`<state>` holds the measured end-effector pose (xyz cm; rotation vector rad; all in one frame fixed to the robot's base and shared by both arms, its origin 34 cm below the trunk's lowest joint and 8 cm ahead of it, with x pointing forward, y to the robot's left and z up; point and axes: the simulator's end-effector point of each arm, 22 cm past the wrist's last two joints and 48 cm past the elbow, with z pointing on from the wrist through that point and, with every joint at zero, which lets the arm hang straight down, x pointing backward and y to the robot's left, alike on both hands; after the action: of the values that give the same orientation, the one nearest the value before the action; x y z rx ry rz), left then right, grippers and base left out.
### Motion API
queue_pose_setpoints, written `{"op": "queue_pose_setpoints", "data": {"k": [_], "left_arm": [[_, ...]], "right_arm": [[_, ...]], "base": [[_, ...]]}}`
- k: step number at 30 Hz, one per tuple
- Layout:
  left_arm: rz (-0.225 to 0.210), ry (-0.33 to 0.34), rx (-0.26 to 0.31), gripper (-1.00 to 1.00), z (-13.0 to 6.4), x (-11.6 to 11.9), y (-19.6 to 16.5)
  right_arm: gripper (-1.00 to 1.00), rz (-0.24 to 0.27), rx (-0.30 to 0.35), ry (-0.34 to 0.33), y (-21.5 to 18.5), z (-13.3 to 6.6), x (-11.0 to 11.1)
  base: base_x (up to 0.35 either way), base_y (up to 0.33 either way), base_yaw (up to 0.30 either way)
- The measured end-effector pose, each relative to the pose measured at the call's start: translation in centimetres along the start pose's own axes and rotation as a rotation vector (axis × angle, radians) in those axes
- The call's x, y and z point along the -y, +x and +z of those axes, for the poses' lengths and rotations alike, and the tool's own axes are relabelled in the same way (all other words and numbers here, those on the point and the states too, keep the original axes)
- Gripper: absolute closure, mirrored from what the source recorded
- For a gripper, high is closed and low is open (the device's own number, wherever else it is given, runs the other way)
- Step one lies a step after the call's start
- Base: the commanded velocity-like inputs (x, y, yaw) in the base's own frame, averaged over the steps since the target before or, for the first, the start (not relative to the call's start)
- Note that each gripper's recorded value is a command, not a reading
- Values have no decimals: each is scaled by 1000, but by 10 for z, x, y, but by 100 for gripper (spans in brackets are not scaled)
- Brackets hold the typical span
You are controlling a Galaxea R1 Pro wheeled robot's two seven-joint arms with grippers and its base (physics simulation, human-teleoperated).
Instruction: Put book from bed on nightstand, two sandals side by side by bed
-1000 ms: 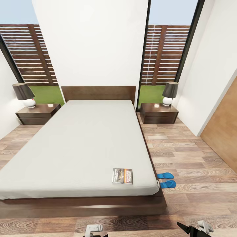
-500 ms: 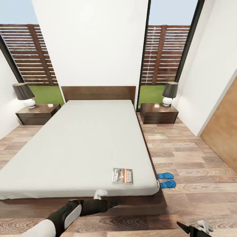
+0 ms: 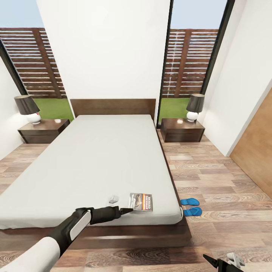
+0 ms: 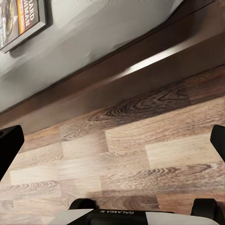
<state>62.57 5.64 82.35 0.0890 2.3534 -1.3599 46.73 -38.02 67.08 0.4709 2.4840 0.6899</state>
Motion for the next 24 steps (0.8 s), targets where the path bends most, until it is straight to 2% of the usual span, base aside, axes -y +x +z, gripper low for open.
{"op": "queue_pose_setpoints", "data": {"k": [7,18,24], "left_arm": [[1,-2,-2,-100,1,1,1],[-3,3,-2,-100,1,1,0],[-3,1,1,-100,-1,0,-1]], "right_arm": [[-100,-1,-1,2,0,0,0],[-100,-1,-2,4,1,0,1],[-100,-2,-2,3,1,0,1]], "base": [[253,-113,0],[34,-10,0],[236,0,0]]}}
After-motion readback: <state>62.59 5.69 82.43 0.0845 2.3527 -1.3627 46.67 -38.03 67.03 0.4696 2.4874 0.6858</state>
